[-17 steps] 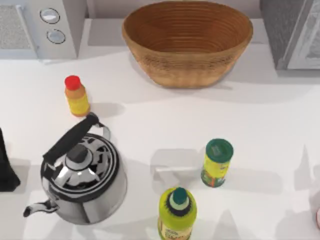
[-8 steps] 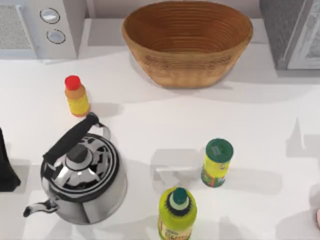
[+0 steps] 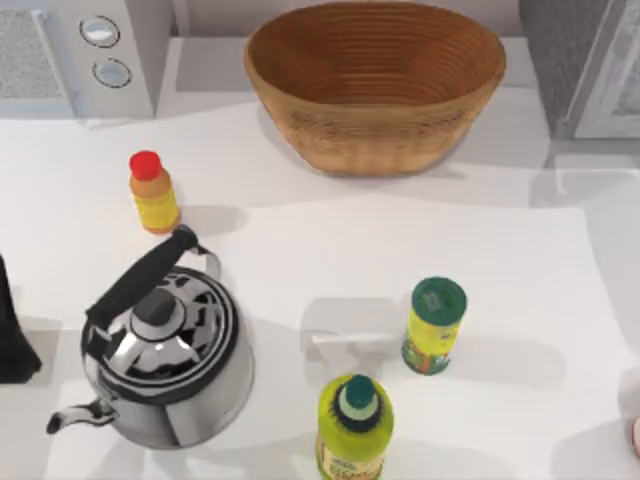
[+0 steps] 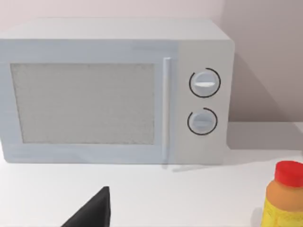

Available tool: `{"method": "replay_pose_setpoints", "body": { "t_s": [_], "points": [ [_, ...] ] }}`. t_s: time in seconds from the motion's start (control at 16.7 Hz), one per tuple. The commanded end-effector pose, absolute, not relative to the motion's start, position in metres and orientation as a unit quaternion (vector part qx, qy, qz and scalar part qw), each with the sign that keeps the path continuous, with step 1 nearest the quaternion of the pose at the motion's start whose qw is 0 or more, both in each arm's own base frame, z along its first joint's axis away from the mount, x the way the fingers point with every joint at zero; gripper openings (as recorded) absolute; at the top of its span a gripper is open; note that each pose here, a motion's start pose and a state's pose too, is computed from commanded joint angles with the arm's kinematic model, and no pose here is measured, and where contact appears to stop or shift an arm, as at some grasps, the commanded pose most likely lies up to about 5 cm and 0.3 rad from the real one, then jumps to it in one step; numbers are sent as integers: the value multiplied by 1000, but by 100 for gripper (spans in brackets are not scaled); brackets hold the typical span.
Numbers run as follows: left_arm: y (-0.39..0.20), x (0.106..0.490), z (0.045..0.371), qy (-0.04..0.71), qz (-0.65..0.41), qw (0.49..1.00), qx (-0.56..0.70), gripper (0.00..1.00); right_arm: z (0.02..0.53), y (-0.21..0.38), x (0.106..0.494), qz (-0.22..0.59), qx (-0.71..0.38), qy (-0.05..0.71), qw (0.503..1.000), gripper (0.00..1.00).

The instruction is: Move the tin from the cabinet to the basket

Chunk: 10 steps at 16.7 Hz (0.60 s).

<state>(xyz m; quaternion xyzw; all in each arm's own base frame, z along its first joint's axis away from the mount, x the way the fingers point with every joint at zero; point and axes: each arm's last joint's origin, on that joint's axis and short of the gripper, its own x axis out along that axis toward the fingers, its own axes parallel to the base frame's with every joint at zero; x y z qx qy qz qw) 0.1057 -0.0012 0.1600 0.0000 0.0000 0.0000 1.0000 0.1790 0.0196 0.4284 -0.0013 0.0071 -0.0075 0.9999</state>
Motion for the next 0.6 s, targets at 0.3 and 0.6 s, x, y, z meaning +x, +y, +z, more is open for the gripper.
{"method": "replay_pose_setpoints", "body": {
  "t_s": [0.3, 0.6],
  "points": [
    [-1, 106, 160, 0, 0, 1000, 0, 100, 486, 36, 227, -3, 0, 2, 1000, 100],
    [-1, 106, 160, 0, 0, 1000, 0, 100, 509, 47, 255, 0, 0, 0, 1000, 100]
  ]
}}
